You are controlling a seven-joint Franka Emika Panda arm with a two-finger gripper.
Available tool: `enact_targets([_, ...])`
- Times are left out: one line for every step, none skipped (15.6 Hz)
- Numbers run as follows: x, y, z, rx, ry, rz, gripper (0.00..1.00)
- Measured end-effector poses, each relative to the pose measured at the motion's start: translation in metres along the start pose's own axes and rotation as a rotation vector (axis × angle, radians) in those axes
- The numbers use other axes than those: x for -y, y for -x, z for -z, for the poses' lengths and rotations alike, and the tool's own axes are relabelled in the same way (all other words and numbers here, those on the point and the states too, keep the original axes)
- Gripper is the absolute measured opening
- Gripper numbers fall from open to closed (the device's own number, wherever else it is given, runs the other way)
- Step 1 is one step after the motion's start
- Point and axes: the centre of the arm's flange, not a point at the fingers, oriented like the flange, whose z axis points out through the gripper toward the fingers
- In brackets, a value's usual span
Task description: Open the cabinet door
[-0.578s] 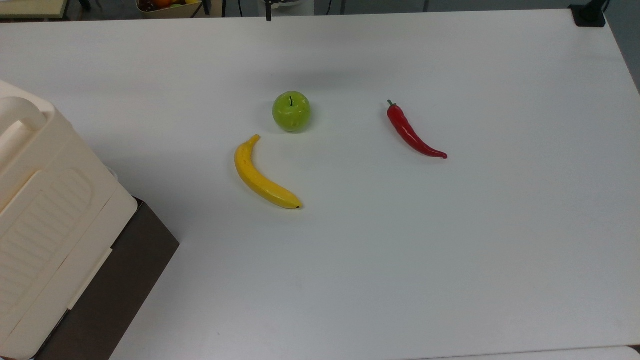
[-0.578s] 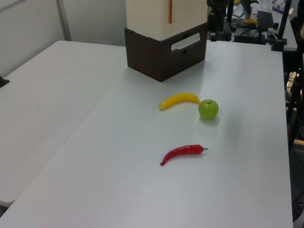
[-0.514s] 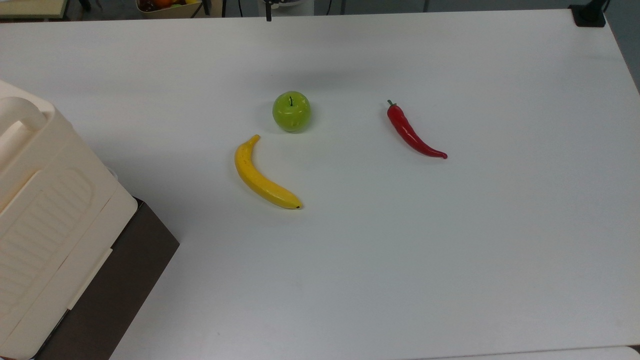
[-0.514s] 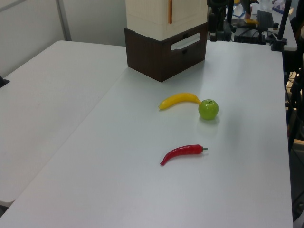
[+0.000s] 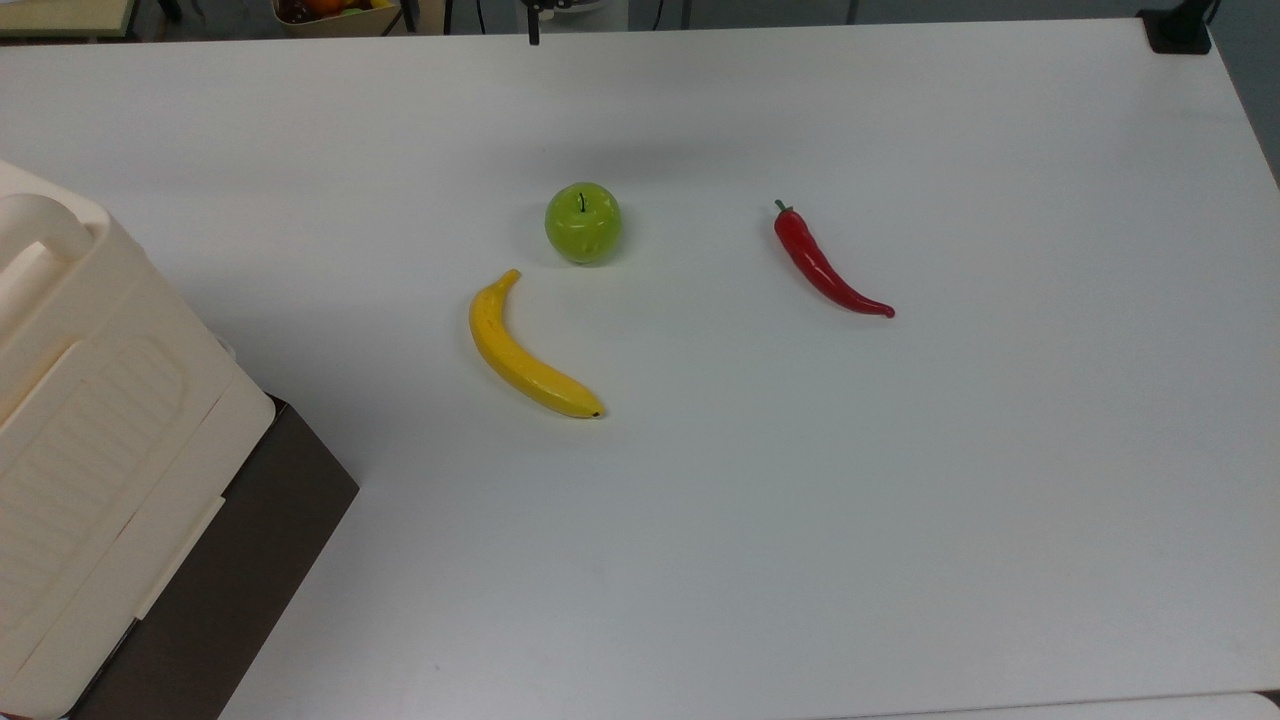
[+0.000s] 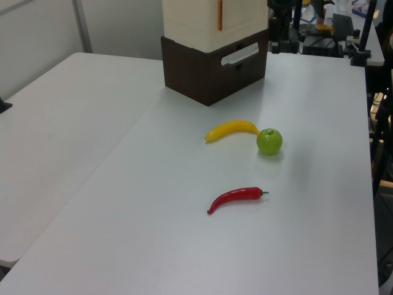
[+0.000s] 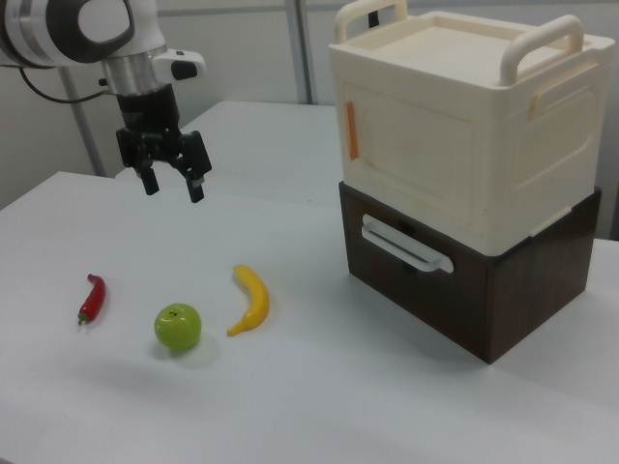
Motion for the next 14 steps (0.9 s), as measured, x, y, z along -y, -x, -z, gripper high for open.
enact_targets([0.000, -0.003, 0.000, -0.015, -0.001, -0.001, 1.00])
enact_targets([-0.001, -0.006, -0.001, -0.029, -0.001, -0.003, 1.00])
enact_targets([-0.002, -0.010, -0.003, -0.035, -0.001, -0.009, 1.00])
enact_targets([-0.003, -0.014, -0.007, -0.044, -0.001, -0.024, 1.00])
enact_targets([-0.006, -0.020, -0.011, -0.060, 0.000, -0.048, 1.00])
enact_targets([-0.011, -0.026, -0.013, -0.084, 0.002, -0.082, 1.00])
enact_targets([-0.018, -0.032, -0.013, -0.109, 0.003, -0.120, 1.00])
enact_targets([-0.027, -0.037, -0.012, -0.129, 0.008, -0.156, 1.00])
enact_targets([-0.037, -0.041, -0.010, -0.148, 0.018, -0.190, 1.00])
enact_targets([-0.047, -0.045, -0.007, -0.170, 0.030, -0.220, 1.00])
enact_targets([-0.056, -0.049, -0.003, -0.195, 0.035, -0.246, 1.00])
enact_targets([-0.065, -0.054, 0.000, -0.230, 0.036, -0.269, 1.00])
enact_targets([-0.075, -0.059, 0.003, -0.268, 0.035, -0.289, 1.00])
enact_targets([-0.083, -0.064, 0.005, -0.305, 0.033, -0.307, 1.00])
